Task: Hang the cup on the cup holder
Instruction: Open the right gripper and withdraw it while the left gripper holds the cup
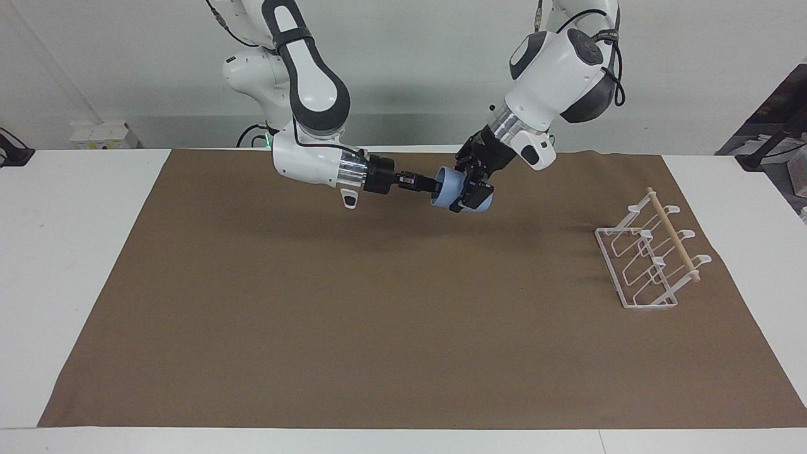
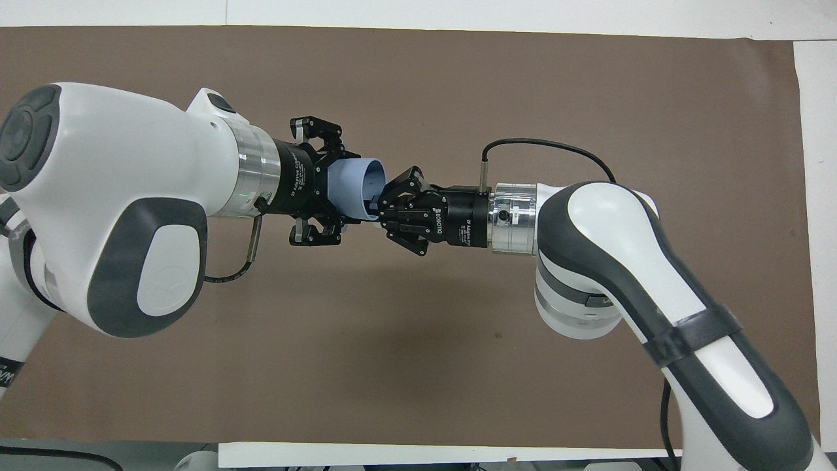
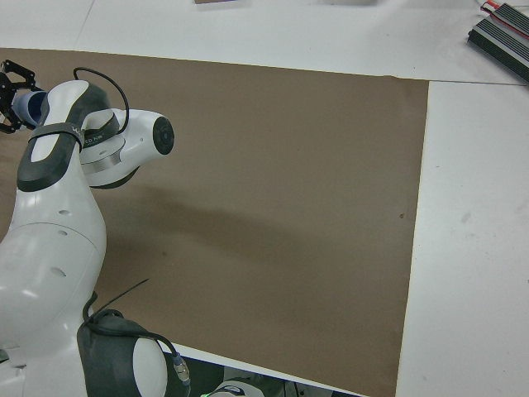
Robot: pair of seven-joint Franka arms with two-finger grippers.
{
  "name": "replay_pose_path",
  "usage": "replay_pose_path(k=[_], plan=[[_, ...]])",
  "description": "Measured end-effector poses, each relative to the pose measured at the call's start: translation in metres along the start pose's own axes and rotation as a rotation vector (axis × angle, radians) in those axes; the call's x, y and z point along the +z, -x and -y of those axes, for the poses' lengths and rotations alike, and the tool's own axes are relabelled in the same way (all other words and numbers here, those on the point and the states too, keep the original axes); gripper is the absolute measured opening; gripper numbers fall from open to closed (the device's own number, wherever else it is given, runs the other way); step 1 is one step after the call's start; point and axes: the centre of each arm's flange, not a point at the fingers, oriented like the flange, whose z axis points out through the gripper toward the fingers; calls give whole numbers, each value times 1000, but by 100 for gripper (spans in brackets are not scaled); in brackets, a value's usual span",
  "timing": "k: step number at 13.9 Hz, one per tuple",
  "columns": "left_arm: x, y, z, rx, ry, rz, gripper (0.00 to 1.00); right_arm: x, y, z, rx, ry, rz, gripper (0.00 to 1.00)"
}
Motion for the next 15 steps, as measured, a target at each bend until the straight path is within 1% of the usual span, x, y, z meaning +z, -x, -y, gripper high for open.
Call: replay_pose_path(k=[4,5,7,8,9,10,11,12,13,15], plan=[[0,0,0,-10,0,0,82,0,0,1,-2,-1,0,11],[0,0,0,-13,0,0,82,0,0,1,-3,-2,-7,18],[0,0,0,-20,0,0,82,-3,-2,5,-9,-11,-48,39],[0,0,0,-25,0,0,82,-5,-1,10,-22,-14,-60,52],[0,-1,0,-28,-1,-2,82,-9,-1,19,-55,-2,-79,62],[0,-2,0,-27,-2,-11,82,-15,-1,26,-98,28,-97,72],[0,-5,-1,-17,1,-39,82,-23,-3,30,-149,78,-115,83],[2,-11,1,-3,-15,-102,82,-36,-8,37,-200,121,-148,96],[3,-19,2,7,-30,-166,82,-50,-13,44,-253,170,-181,100],[-1,-47,-3,20,-49,-304,82,-78,-18,53,-368,298,-252,100]])
